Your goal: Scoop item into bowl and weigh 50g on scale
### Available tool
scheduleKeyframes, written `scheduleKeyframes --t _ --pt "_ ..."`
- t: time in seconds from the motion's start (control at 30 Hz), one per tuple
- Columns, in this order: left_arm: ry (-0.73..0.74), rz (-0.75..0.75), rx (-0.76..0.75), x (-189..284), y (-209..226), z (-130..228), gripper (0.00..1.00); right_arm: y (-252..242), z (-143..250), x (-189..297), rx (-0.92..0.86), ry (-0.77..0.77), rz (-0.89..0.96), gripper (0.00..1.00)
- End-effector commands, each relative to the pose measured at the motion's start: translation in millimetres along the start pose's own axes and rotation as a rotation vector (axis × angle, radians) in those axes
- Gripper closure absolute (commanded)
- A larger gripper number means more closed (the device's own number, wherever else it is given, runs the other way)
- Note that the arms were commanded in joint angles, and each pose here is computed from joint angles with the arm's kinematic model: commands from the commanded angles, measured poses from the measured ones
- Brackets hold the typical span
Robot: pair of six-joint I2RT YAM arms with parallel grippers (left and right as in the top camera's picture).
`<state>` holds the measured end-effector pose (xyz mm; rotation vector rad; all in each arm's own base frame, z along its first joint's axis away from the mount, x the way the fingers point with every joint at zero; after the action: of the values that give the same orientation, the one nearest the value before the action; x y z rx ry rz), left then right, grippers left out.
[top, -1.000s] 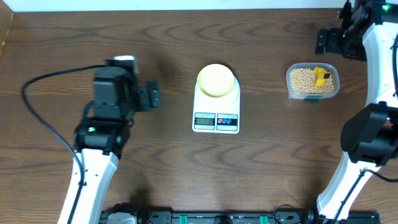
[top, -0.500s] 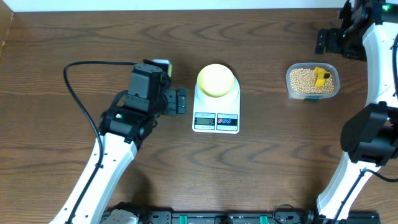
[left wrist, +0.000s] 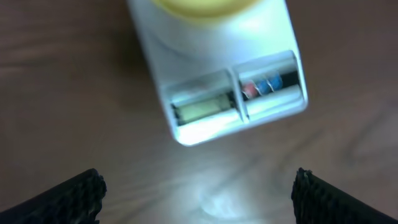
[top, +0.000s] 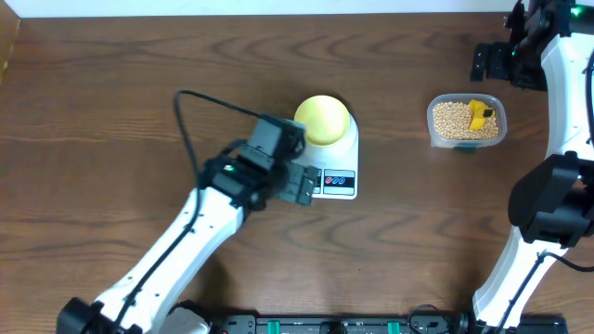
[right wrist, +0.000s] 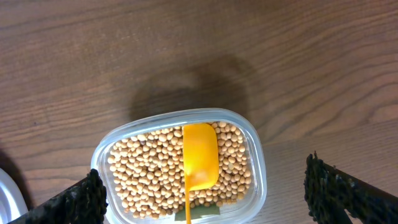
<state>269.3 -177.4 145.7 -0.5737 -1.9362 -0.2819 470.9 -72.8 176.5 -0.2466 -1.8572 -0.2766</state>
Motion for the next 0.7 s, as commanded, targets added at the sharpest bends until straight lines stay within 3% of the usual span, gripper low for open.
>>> scheduleKeyframes --t 0.0,0.1,0.43,0.53,0.67 --pt "0.042 0.069 -0.169 -4.7 -23.8 3.4 0.02 -2.9 -4.0 3.8 -0.003 -0.016 0.010 0.01" --pt "0.088 0.082 -0.269 -9.0 -31.8 13.3 0.02 -3.1 -4.0 3.8 -0.003 -0.016 0.010 0.01" --pt "0.059 0.066 -0.247 4.7 -24.5 -1.6 0.02 -3.1 -4.0 3.8 -0.003 -0.016 0.010 0.01" --pt "0.071 0.007 -0.222 4.3 -15.5 -0.1 0.02 -2.9 -4.0 3.8 -0.003 -0.016 0.010 0.01" --pt "0.079 -0.162 -0.074 6.7 11.6 1.3 0.02 -2.9 -4.0 3.8 -0.003 -0.016 0.010 0.01"
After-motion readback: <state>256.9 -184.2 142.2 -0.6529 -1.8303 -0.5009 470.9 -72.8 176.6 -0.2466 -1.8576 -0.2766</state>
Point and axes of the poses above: each gripper's point midway between its finger pads, its own x axis back along the fingers, its own y axis along the line the jaws close on, z = x × y, the point moved 2 cm from there along x, back along the fingers, and after that the axes turned 7 degrees about -x, right-handed, at the moved point
